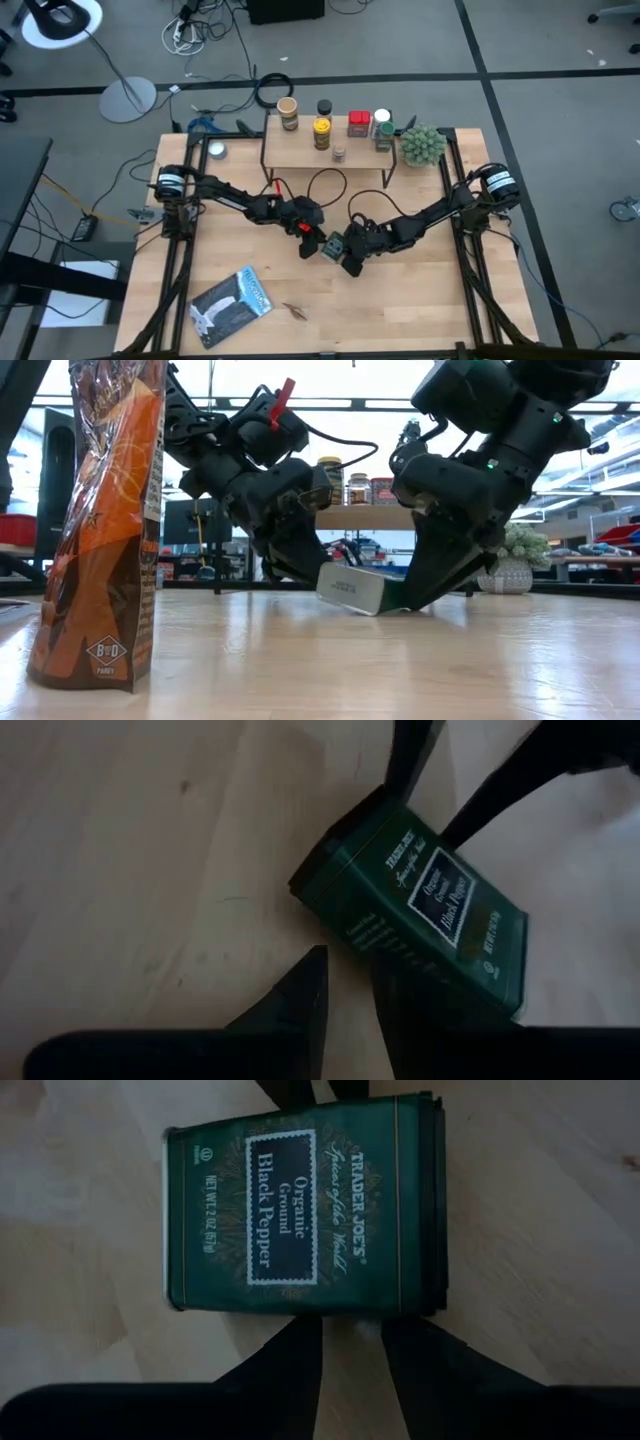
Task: Shelf spices
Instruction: Put the green seasoning can on the shelf aligned with the other red seasoning can
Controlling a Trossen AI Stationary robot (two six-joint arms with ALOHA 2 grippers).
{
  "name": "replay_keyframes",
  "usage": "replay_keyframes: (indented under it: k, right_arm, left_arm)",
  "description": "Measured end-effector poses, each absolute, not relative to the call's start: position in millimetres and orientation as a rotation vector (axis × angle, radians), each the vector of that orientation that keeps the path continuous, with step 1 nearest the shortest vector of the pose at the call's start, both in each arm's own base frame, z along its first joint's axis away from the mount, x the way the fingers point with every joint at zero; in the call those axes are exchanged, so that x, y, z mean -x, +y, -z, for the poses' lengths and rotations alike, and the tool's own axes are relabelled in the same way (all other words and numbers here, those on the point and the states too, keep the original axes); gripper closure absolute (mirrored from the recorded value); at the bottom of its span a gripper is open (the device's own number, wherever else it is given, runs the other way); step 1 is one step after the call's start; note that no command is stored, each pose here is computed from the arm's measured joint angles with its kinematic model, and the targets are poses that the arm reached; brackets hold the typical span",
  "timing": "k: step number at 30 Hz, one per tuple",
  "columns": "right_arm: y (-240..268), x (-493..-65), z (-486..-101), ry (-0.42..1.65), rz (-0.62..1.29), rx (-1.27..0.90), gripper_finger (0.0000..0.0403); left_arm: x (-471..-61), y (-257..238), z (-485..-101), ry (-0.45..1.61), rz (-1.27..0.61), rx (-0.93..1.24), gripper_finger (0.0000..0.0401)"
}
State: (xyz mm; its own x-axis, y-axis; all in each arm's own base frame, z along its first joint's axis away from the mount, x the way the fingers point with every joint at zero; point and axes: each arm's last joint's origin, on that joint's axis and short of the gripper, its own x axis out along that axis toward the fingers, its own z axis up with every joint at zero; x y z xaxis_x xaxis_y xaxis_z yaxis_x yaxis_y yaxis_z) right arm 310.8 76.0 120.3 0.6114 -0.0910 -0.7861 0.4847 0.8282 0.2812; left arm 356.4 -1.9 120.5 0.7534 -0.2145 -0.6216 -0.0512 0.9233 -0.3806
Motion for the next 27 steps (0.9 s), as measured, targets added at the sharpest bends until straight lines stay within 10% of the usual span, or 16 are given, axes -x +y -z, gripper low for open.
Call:
replay_keyframes:
  k: [27]
  right_arm:
    - [73.8, -307.7, -117.5, 0.896, 0.387, -0.513, 0.0298]
  left_arm:
    - [-365.2, -6.9, -147.4, 0.539, 0.243, 0.454, 0.0314]
